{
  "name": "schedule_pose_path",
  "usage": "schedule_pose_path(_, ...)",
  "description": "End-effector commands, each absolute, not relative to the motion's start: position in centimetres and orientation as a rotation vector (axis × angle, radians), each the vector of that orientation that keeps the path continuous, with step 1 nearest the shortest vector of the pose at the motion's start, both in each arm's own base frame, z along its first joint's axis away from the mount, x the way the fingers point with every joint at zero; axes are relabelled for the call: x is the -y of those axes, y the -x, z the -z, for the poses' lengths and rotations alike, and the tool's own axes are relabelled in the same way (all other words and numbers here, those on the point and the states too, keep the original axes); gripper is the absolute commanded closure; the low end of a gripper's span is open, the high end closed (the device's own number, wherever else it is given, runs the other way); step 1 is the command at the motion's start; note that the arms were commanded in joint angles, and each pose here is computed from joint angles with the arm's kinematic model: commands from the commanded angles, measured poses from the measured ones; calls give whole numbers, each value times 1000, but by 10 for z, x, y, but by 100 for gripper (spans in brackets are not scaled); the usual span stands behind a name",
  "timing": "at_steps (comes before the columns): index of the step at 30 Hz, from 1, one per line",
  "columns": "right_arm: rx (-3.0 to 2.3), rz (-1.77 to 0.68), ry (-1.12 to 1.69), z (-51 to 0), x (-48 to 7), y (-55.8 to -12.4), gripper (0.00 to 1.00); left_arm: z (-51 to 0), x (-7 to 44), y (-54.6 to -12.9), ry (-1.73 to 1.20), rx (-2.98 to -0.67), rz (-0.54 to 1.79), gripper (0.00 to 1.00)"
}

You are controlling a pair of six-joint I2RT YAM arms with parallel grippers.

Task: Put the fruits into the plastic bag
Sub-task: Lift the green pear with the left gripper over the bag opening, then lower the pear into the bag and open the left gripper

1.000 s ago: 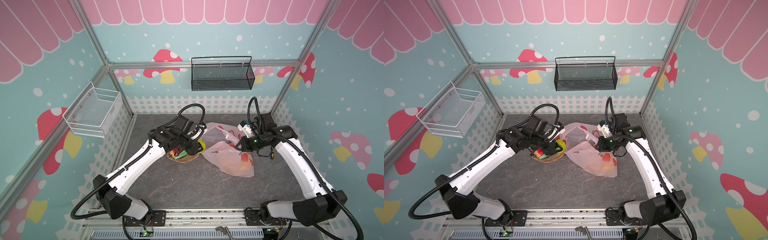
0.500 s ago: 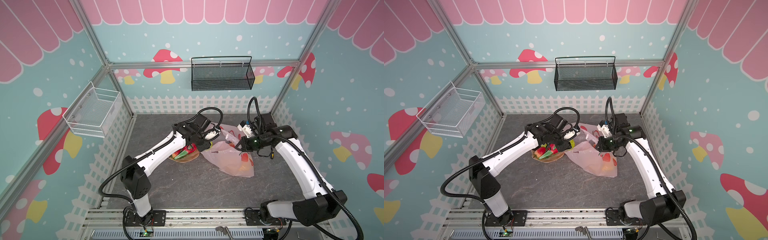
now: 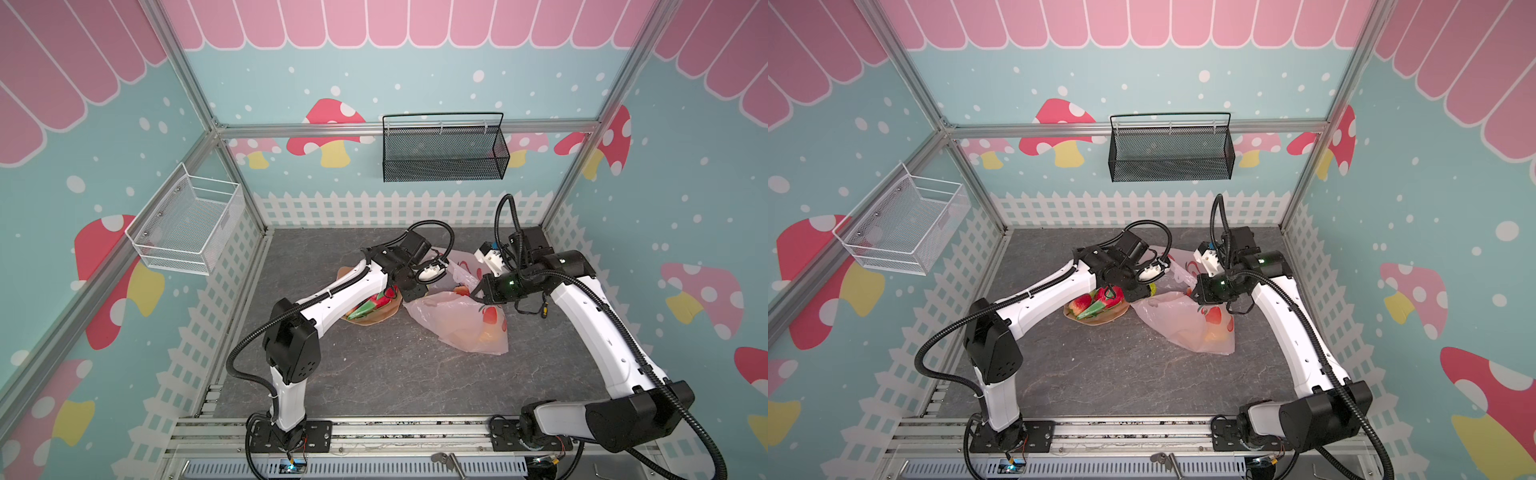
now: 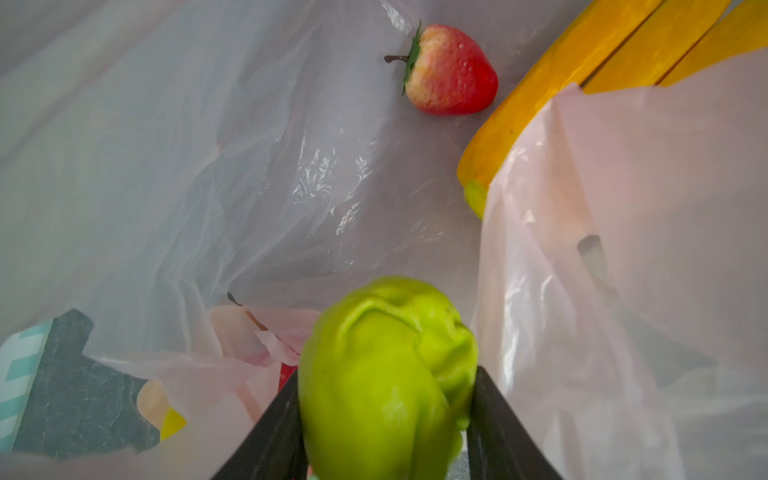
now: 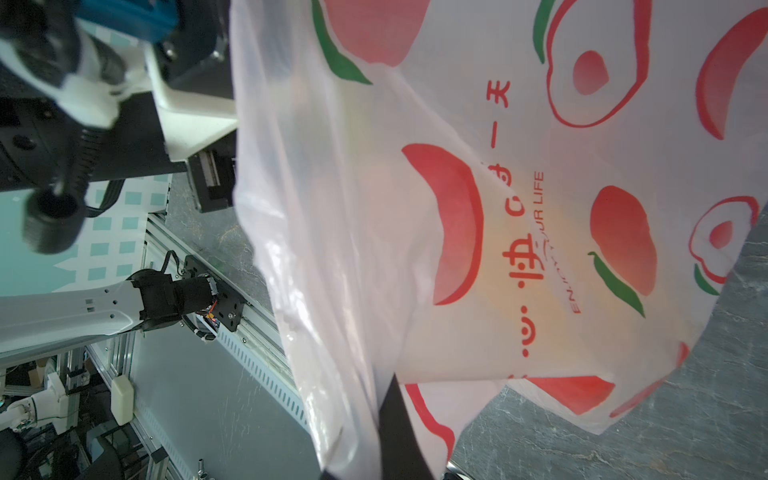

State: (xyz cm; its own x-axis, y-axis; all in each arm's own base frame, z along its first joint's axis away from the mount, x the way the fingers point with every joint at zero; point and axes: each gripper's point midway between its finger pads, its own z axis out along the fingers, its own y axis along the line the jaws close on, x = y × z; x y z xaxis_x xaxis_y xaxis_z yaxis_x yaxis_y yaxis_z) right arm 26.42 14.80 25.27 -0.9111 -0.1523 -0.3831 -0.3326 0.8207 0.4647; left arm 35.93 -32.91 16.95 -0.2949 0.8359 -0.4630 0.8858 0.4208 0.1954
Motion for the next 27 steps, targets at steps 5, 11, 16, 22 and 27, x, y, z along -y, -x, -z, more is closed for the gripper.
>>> schedule_pose_path(5,-2660,-797,417,-259,-152,-264,100,-167,370,-366,-1459,-2110,246,64)
schedule_pose_path(11,-2662,-800,423,-258,-152,-266,100,-164,387,-368,-1440,-2099,333,64)
schedule_pose_path(16,-2662,-803,426,-257,-153,-266,100,-159,399,-363,-1443,-2103,427,62)
schedule_pose_path(22,-2660,-806,426,-256,-154,-270,100,-157,413,-352,-1401,-2137,573,56)
schedule_pose_path(27,-2660,-807,425,-256,-154,-270,100,-152,413,-350,-1393,-2159,591,45)
